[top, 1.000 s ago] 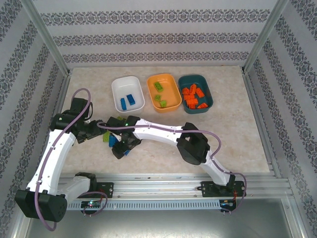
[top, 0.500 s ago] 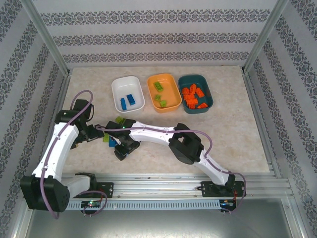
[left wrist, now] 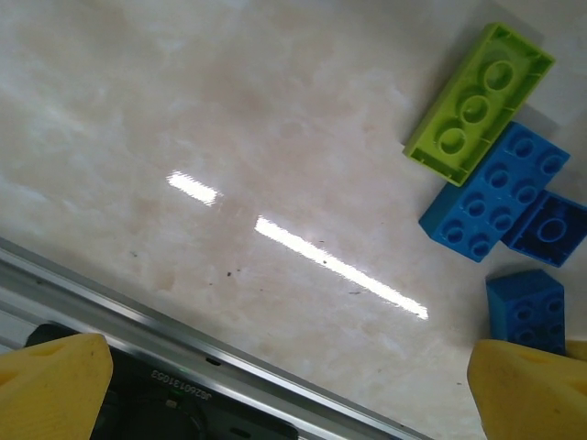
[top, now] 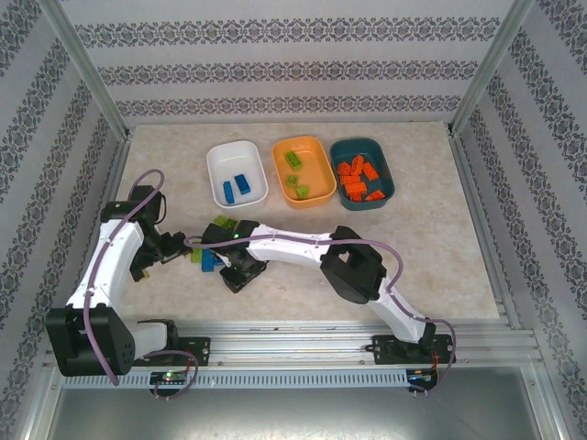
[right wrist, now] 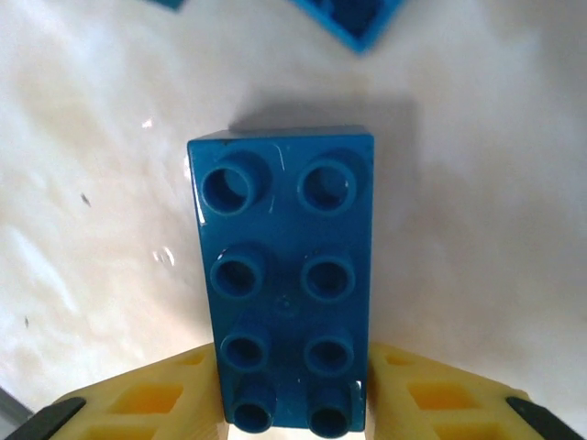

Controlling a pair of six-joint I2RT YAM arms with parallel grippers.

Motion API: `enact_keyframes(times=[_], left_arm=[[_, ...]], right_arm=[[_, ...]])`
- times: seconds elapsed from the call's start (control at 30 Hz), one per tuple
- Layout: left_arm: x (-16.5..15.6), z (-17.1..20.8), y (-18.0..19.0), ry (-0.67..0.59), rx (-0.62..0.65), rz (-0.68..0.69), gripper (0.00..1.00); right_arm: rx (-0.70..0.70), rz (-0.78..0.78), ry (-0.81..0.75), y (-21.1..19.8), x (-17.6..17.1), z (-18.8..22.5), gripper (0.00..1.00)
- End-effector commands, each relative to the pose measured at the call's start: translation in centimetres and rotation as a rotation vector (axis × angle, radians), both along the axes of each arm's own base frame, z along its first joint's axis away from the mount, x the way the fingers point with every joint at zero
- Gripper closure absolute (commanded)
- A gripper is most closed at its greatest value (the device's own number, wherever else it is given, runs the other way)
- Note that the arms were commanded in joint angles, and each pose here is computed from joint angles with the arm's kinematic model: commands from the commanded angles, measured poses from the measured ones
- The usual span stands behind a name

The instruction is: Sort the legos into containers by color

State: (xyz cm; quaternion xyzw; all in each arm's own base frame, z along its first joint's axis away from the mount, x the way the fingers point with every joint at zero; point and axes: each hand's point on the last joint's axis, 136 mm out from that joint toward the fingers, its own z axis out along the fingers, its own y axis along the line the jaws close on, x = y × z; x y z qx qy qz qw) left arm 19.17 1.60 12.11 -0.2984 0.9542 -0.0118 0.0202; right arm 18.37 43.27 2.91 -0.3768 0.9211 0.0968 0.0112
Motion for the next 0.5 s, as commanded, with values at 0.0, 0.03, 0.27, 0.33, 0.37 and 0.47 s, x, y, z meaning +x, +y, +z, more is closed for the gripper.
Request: enact_keyframes(times=[0.0,0.03,0.27,0.33,0.37,0.47], left_arm=[[1.5,0.2,-0.7,-0.050,-0.059,-0.016,0.00],[1.8,0.3,-1.0,-0.061,-0.079,-0.022,0.00],[2.9,0.3,-2.6,-0.116,-0.172,-0.051,0.00],[2.9,0.4,-2.9,-0.125,-0.185,-0.055,0.00],[2.8,0.4,-3.1,-0.129,-0.195,-0.055,0.00],[2.5,0.4,-3.8,-0.147,-0.238,-0.045,0.00]], right_arm=[[0.030,0.000,-0.035,-2.3,-0.4,4.1,0.62],[0.039,-0.013,-0.032,-3.1,-0.6,4.8,0.62],[0.316,-0.325,0.069,-6.0,4.3,11.6,0.60],[0.427,-0.418,0.110,-5.2,7.3,13.7,0.60],[0.464,-0.450,0.124,-4.7,8.6,14.4,0.60],[0.532,-0.520,0.177,-3.0,12.5,15.5,0.61]])
